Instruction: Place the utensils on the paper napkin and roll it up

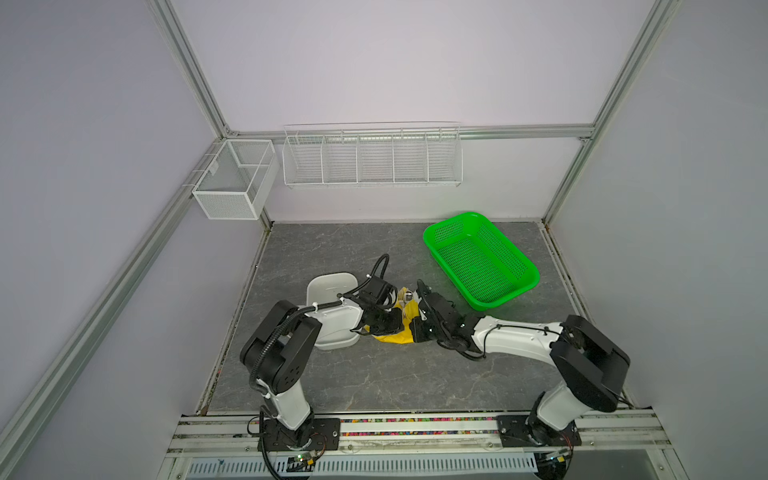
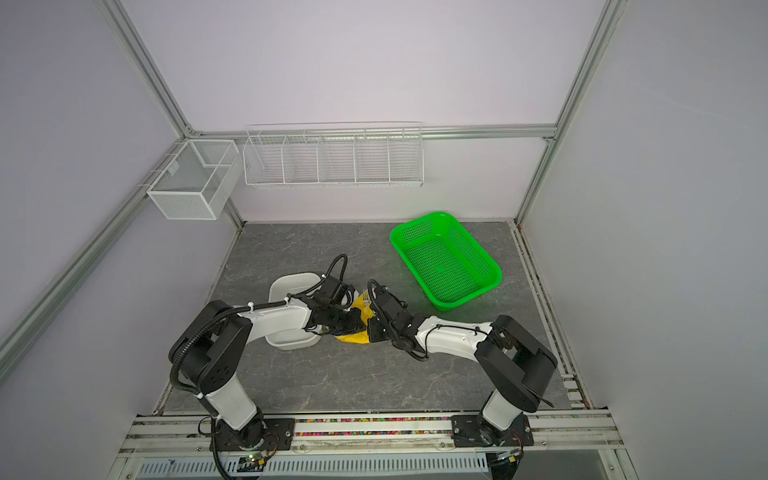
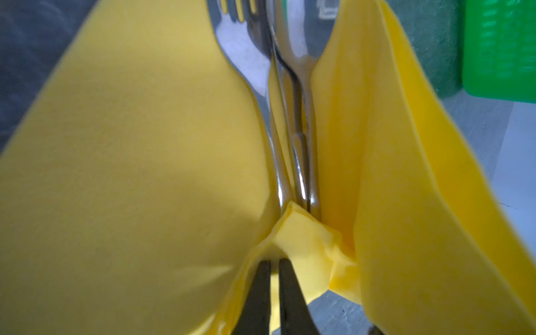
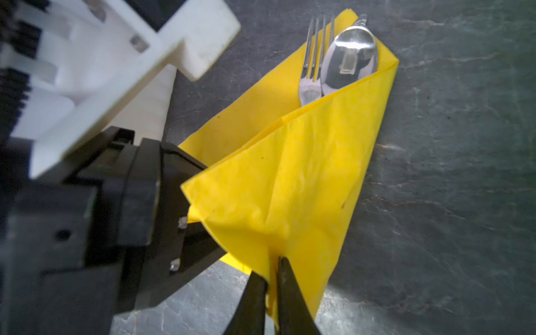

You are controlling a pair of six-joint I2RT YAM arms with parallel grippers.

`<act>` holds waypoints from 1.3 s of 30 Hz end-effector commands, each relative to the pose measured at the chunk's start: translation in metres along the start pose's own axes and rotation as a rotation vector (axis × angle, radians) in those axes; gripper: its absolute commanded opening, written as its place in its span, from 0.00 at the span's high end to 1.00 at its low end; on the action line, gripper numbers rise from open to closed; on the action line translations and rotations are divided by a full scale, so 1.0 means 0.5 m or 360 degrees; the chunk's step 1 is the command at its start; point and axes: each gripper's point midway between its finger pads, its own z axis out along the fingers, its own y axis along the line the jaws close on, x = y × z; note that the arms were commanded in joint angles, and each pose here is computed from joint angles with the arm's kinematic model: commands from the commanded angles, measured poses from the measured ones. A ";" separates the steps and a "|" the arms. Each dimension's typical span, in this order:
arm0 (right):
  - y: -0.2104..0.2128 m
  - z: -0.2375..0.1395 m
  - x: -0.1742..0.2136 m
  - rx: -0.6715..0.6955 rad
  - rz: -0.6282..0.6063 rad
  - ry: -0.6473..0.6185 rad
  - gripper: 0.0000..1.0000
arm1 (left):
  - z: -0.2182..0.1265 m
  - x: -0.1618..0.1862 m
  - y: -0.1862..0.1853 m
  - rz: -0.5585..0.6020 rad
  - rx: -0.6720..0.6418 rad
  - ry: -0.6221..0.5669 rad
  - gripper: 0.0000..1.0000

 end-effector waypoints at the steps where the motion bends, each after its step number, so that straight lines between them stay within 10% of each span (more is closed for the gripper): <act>1: 0.007 0.009 0.018 -0.0056 -0.0093 0.0040 0.90 | 0.001 -0.002 0.010 -0.0030 -0.0015 -0.0017 0.90; 23: -0.002 0.042 0.044 -0.0047 -0.0116 0.0144 0.89 | -0.065 -0.027 0.003 -0.0063 -0.0026 -0.0190 0.85; 39: -0.004 0.042 0.049 -0.0035 -0.0112 0.0153 0.87 | -0.110 -0.045 -0.034 -0.0087 0.0143 -0.0248 0.47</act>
